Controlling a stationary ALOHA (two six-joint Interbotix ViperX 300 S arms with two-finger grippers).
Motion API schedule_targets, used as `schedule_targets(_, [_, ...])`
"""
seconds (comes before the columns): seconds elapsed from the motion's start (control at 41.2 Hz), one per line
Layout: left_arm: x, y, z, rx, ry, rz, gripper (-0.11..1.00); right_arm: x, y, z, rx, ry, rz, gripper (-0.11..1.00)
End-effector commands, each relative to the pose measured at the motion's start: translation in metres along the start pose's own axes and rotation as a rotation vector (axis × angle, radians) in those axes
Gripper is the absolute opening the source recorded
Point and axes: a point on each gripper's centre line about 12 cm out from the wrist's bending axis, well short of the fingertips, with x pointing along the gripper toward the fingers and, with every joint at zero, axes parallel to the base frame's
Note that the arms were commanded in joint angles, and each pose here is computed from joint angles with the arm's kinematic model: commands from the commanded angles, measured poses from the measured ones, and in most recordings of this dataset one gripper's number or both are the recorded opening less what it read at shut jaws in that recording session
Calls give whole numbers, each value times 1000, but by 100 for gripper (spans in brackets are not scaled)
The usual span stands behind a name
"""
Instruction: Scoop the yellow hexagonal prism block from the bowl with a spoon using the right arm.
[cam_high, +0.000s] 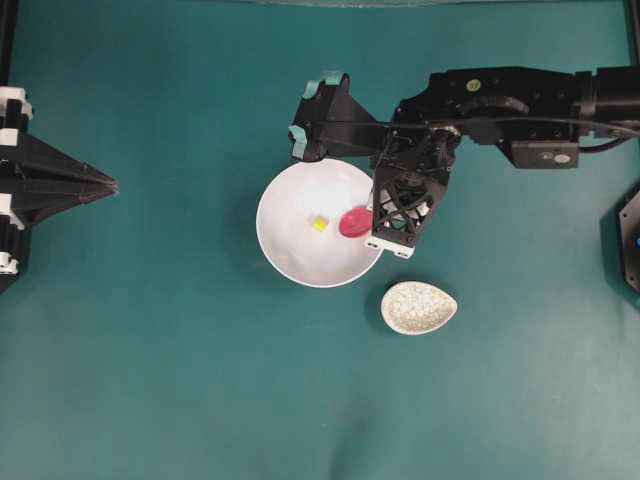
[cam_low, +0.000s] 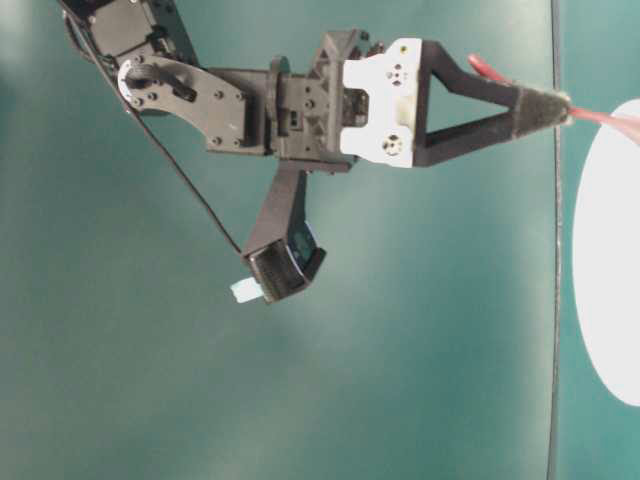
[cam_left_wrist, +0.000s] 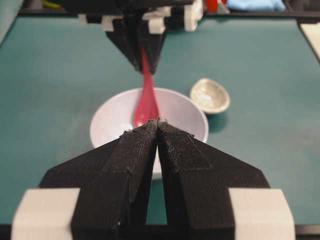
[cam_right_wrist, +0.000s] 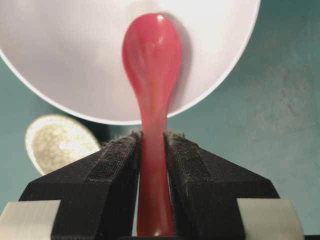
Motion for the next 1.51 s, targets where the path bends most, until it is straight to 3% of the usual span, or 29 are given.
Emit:
schedule_targets(0.0, [1,0,12,4,-29,2,8,-13,4,6,-12,-49,8,21])
schedule_targets(0.51, [1,0,12,4,-29,2,8,-5,7,12,-16,-66,13,21])
schedule_targets(1.481, [1,0,12,6,-29,0,8,10,10,34,-48,-222,24,21])
